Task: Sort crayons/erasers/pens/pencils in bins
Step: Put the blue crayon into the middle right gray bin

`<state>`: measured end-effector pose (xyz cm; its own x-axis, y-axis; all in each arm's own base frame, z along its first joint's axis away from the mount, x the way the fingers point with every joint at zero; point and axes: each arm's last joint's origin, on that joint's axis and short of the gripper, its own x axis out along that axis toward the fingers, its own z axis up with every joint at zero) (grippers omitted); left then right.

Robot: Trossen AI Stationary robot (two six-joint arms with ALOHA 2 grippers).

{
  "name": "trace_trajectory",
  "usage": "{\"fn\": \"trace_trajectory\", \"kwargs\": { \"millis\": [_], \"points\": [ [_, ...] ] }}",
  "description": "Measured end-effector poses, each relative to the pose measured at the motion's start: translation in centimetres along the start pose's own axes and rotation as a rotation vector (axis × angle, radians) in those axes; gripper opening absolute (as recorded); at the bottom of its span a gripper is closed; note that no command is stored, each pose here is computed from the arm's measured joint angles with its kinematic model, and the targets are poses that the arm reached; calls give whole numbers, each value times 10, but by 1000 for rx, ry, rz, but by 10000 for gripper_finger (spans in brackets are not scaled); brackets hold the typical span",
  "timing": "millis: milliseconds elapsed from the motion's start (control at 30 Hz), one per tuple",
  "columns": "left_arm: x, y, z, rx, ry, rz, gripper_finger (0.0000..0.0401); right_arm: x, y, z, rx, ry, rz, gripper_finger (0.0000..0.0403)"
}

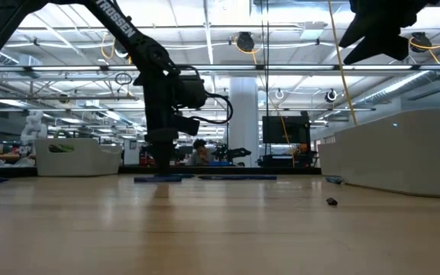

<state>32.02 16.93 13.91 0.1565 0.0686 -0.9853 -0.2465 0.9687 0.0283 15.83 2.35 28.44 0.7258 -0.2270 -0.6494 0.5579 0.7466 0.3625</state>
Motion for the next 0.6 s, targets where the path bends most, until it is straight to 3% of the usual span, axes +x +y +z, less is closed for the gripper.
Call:
{"fn": "trace_trajectory", "kwargs": {
  "millis": [100,400,600],
  "points": [
    [0,0,1,-43,-6,7,16,0,1,1,0,-6,7,180],
    [-7,-6,3,-171,-30,51,9,-10,-3,3,-63,-42,33,180],
    [-50,-22,12,-258,-218,-65,16,-24,-4,12,-121,-189,82,180]
  ]
}}
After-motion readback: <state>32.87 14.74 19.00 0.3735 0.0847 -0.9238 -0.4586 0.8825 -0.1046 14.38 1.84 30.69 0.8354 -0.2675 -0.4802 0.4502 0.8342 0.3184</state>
